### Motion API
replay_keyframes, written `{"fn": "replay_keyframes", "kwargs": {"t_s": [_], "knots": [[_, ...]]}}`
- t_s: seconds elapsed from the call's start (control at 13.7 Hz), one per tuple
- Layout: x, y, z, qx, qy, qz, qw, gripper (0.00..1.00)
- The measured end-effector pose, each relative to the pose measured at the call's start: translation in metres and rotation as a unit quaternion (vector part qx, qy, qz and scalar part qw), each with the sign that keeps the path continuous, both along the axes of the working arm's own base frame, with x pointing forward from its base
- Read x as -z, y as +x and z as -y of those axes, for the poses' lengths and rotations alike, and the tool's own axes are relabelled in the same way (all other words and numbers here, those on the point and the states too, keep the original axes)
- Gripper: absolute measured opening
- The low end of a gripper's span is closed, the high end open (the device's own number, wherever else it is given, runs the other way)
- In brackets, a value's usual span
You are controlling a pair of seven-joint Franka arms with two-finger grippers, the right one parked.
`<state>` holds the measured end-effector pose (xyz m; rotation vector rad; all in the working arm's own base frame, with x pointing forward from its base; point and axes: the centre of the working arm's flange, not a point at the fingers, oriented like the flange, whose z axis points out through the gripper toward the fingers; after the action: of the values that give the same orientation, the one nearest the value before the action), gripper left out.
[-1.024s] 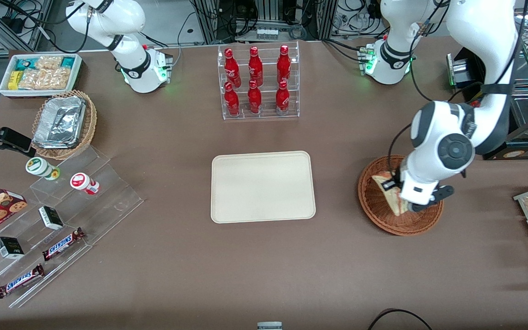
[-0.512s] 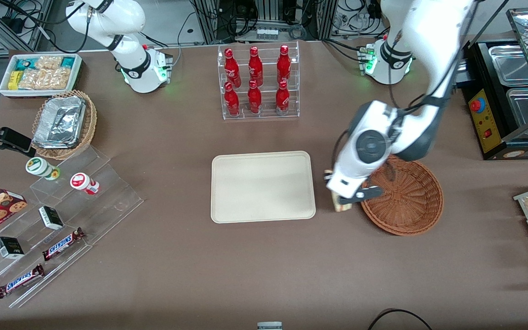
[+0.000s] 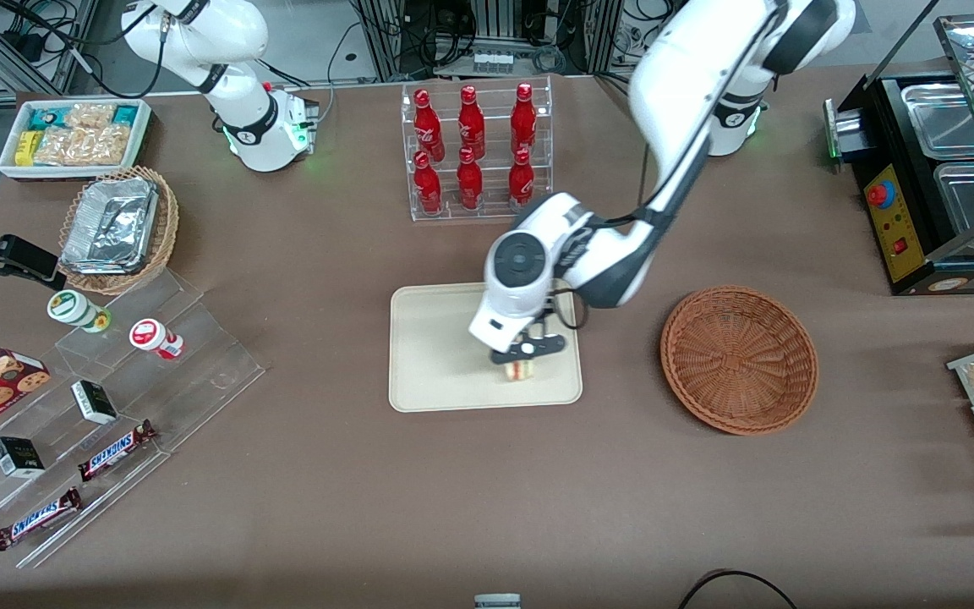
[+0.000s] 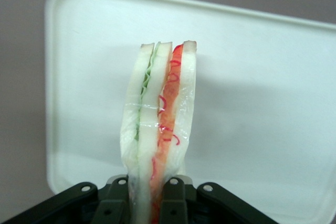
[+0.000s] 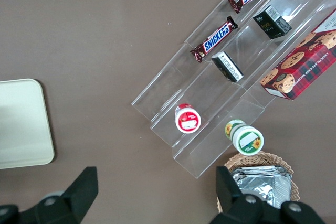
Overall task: Place sandwich from basket to tray
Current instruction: 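Lift the sandwich and carry it over the cream tray, then lower the sandwich onto the tray and open the left gripper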
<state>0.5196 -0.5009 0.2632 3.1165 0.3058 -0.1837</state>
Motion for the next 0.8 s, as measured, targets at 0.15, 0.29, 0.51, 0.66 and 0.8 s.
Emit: {"fn": "replay_keyframes", "kwargs": {"t_s": [0.15,0.29,0.51,0.66,0.8], "knots": [[0.010,-0.005,0.021,-0.001,-0.003,0.001,1.0000,0.18],[0.017,-0.008,0.033,-0.003,-0.005,0.002,1.0000,0.18],[0.026,-0.006,0.037,-0.008,0.002,0.008,0.9999,0.18],[0.028,-0.005,0.036,-0.012,0.004,0.009,0.9999,0.18],[0.032,-0.005,0.035,-0.018,0.007,0.006,0.9998,0.18]]}}
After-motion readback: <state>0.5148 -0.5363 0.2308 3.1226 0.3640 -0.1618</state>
